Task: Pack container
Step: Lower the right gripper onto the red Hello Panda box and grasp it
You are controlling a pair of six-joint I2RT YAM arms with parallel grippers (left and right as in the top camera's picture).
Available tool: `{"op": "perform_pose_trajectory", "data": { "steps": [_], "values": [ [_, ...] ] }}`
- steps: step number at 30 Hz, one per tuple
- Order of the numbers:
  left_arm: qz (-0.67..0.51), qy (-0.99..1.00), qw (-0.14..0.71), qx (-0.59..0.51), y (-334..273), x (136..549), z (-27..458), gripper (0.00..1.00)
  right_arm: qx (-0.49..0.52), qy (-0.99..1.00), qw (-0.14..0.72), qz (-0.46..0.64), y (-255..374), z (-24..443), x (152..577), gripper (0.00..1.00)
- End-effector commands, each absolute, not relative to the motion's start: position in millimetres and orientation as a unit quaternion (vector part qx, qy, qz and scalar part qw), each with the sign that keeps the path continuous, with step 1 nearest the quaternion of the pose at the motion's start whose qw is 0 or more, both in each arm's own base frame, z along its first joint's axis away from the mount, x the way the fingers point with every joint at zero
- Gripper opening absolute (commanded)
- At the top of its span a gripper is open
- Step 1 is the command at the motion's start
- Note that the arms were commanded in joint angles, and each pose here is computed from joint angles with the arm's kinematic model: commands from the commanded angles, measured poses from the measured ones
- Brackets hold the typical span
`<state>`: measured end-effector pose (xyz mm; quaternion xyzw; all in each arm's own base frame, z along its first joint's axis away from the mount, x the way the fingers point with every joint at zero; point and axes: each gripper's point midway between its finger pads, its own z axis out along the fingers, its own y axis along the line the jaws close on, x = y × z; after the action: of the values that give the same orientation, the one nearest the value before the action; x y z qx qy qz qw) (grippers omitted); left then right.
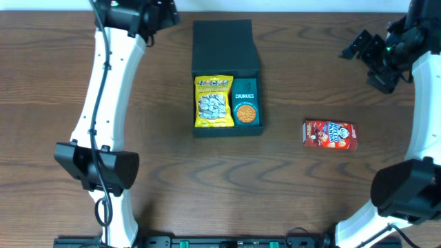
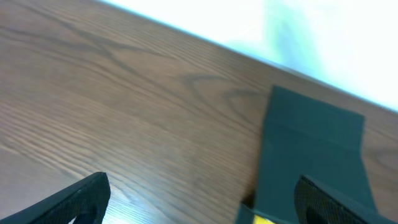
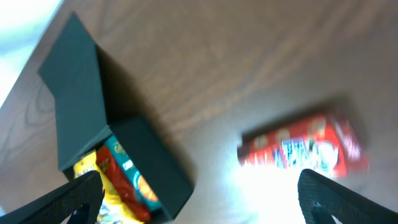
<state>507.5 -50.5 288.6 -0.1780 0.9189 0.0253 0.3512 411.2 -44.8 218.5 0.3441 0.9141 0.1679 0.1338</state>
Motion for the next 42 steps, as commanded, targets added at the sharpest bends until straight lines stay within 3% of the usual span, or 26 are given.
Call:
{"op": "perform_pose_trajectory", "data": {
  "steps": [1, 7, 16, 23, 42],
  "values": [
    [0.050, 0.913, 0.350, -0.203, -15, 513, 284, 0.95, 0.471, 0.866, 0.080, 0.149, -42, 206, 396, 0.99],
    [0.033, 0.904, 0.344, -0.253, 41, 515, 283, 0.95, 0.580, 0.809, 0.001, 0.099, -9, 169, 370, 0.99],
    [0.024, 0.891, 0.337, -0.304, 99, 508, 281, 0.95, 0.672, 0.740, -0.041, -0.007, 5, 122, 331, 0.99],
    [0.028, 0.885, 0.336, -0.323, 120, 504, 281, 0.95, 0.676, 0.734, -0.062, -0.037, -3, 92, 312, 0.99],
    [0.016, 0.888, 0.331, -0.319, 115, 504, 279, 0.95, 0.618, 0.785, -0.022, -0.031, -33, 40, 316, 0.99]
  ]
}}
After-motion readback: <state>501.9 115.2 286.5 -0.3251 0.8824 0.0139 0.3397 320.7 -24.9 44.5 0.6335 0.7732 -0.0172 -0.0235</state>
